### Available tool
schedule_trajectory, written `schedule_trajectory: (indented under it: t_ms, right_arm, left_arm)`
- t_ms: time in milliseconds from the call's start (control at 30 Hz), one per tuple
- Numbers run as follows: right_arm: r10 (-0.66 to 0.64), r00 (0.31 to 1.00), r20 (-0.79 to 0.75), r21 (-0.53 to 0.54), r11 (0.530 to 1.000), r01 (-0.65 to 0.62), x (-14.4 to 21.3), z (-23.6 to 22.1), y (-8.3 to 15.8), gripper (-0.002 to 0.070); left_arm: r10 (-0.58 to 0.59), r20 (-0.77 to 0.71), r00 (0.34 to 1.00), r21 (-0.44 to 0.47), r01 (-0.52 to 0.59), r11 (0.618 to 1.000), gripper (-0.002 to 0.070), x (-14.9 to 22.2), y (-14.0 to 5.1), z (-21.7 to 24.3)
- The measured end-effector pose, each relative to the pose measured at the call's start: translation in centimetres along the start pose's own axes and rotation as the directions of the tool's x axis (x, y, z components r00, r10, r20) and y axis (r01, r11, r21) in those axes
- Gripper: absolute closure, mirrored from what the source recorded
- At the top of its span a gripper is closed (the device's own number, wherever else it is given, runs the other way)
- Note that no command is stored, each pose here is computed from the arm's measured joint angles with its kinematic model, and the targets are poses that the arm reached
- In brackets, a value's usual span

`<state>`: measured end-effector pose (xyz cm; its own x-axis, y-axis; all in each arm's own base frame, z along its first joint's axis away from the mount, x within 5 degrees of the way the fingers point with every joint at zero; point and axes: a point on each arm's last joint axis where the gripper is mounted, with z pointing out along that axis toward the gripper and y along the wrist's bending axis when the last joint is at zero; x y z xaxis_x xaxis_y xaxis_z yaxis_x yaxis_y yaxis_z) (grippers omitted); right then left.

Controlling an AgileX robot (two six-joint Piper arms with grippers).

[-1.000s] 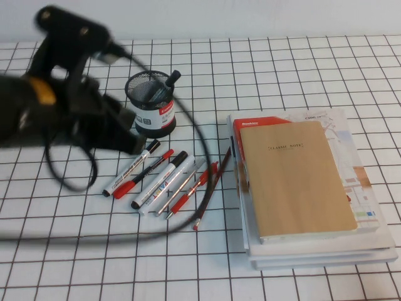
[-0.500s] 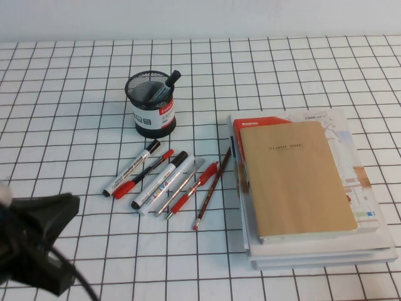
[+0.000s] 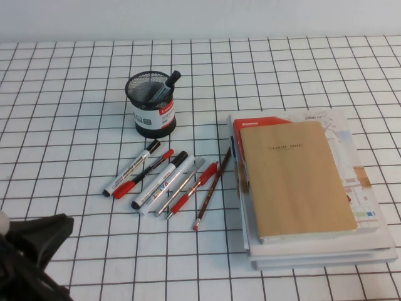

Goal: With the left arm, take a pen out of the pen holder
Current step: 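Take a marker out of the pen holder and lay it on the table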

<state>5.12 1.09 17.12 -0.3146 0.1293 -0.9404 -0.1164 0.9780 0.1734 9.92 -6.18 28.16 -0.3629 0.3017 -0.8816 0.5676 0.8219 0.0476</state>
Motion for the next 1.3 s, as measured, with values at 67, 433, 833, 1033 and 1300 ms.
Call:
schedule_trajectory:
  t_ms: [67, 433, 833, 1033, 1300]
  right_arm:
    - [0.000, 1.000, 0.000, 0.000, 1.000, 0.000, 0.0, 0.0, 0.0, 0.0691]
    - [0.000, 1.000, 0.000, 0.000, 1.000, 0.000, 0.0, 0.0, 0.0, 0.0691]
    - [0.000, 1.000, 0.000, 0.000, 1.000, 0.000, 0.0, 0.0, 0.0, 0.0691]
    - [0.000, 1.000, 0.000, 0.000, 1.000, 0.000, 0.0, 0.0, 0.0, 0.0691]
    - [0.000, 1.000, 0.000, 0.000, 1.000, 0.000, 0.0, 0.0, 0.0, 0.0691]
  left_arm:
    - [0.005, 0.027, 1.000, -0.020, -0.005, 1.000, 0.0675, 0.7, 0.1, 0.0]
    - [-0.024, 0.293, 0.956, -0.338, 0.127, 0.933, 0.0675, 6.5, 1.5, -3.1]
    - [0.025, 0.338, 0.941, -0.467, 0.145, 0.872, 0.0675, 10.2, 1.7, -2.4]
    - [0.023, 0.377, 0.926, -0.467, 0.169, 0.868, 0.0675, 11.0, 1.8, -1.8]
    - [-0.008, 0.347, 0.938, -0.455, 0.176, 0.873, 0.0675, 11.4, 1.7, -1.6]
